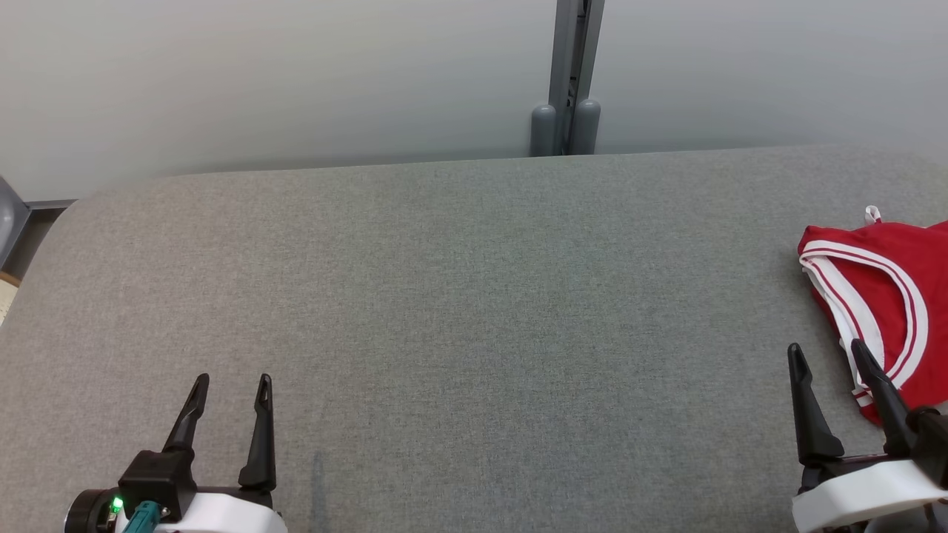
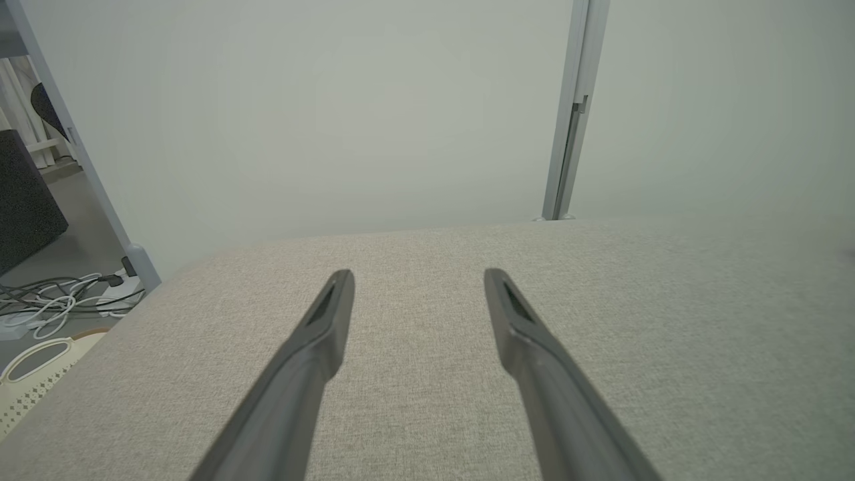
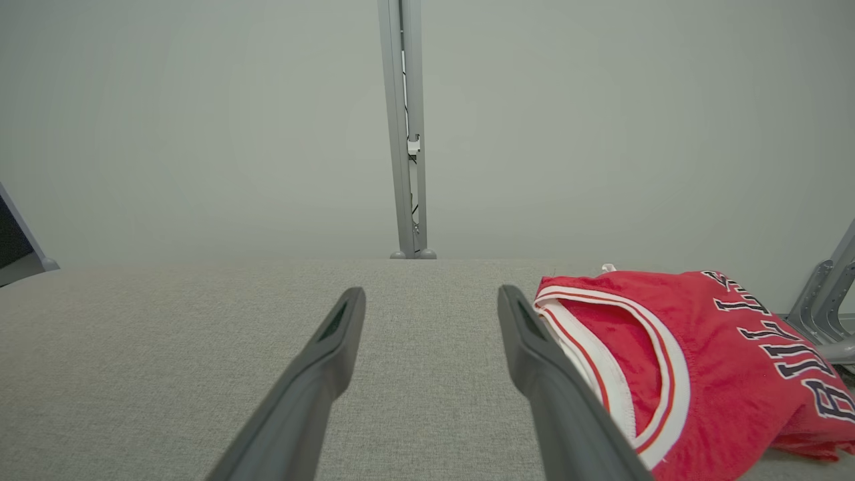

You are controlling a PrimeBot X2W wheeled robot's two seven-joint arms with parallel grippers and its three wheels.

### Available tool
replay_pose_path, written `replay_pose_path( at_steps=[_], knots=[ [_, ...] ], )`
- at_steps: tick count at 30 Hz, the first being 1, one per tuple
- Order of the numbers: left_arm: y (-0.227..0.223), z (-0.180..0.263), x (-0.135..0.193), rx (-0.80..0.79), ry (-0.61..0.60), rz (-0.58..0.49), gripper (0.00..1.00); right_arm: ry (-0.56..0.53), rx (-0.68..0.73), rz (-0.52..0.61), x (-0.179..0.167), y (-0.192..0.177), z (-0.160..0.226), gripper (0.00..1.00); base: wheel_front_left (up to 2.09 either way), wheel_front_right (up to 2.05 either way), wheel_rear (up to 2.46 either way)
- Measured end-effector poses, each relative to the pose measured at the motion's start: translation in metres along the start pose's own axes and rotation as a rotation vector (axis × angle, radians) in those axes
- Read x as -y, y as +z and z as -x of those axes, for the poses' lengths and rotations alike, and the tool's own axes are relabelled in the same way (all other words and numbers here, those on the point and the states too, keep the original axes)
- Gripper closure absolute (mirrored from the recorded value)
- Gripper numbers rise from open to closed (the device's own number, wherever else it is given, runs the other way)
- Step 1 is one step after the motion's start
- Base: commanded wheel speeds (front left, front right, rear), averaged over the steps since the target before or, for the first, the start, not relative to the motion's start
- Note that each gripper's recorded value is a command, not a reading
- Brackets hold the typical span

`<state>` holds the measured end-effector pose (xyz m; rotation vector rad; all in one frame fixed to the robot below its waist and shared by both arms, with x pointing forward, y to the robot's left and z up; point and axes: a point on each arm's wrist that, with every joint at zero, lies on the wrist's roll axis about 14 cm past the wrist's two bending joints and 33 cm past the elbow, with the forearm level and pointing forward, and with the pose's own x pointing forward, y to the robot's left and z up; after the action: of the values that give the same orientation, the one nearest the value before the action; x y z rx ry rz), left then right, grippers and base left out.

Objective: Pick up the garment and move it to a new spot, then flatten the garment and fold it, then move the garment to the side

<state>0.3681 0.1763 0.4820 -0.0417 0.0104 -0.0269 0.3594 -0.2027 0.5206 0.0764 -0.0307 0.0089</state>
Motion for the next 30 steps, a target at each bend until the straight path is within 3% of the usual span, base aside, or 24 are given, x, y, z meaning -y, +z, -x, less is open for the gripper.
replay_pose_path(
  at_steps=[22,23,30],
  knots=[
    [0.000,0.000,0.001,-0.002,-0.003,0.001,0.00,-0.007,-0.012,-0.005,0.001,-0.004,0.001,0.00,0.00,0.00,0.00],
    [0.000,0.000,0.001,-0.003,-0.004,0.001,1.00,-0.008,-0.013,-0.005,0.001,-0.004,0.000,1.00,0.00,0.00,0.00],
    [-0.026,0.012,0.005,-0.095,0.010,0.068,1.00,-0.022,-0.081,-0.074,0.000,-0.026,0.007,1.00,0.00,0.00,0.00]
  ],
)
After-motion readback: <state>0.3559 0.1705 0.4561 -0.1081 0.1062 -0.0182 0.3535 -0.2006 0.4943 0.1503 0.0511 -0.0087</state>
